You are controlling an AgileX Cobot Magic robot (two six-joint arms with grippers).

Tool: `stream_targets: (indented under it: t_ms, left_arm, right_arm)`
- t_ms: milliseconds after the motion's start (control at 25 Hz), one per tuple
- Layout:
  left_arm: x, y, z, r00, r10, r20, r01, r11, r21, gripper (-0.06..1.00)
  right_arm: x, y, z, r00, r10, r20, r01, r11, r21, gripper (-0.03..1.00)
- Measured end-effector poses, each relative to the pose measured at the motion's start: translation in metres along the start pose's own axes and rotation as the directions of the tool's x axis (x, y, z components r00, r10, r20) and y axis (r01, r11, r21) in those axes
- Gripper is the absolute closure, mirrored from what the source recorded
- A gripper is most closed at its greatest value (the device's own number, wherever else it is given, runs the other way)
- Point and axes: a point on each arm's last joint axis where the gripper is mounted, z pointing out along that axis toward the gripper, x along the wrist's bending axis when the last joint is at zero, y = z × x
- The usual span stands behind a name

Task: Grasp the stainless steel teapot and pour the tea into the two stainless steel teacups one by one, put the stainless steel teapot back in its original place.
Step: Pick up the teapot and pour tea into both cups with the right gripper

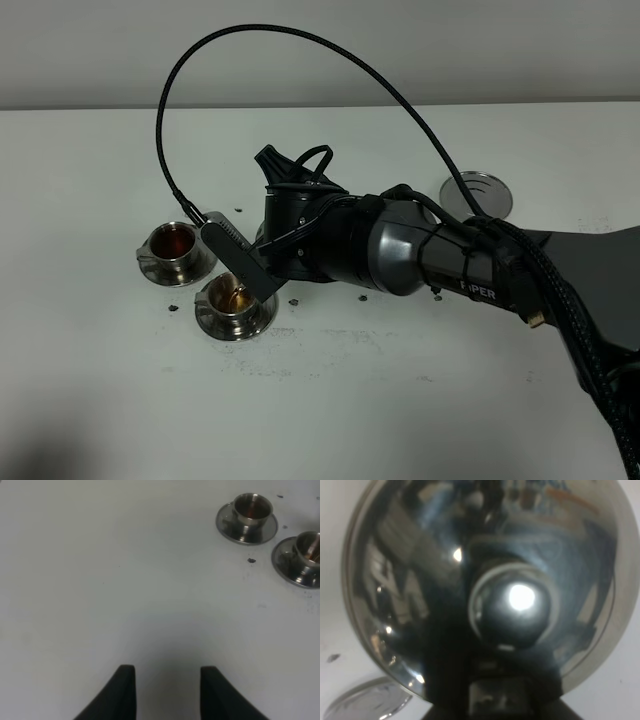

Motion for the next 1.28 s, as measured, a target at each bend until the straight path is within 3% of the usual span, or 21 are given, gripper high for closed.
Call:
stream_targets:
  t_ms: [1280]
  left_arm:
    - [0.0000,0.0000,0.0000,1.000,0.000,0.000,0.000,1.000,0.000,0.58]
  right_arm:
    - [-0.0063,-0.0002,-0.0032,0.996,-0.053,0.068,0.050,0.998,0.048,0.79]
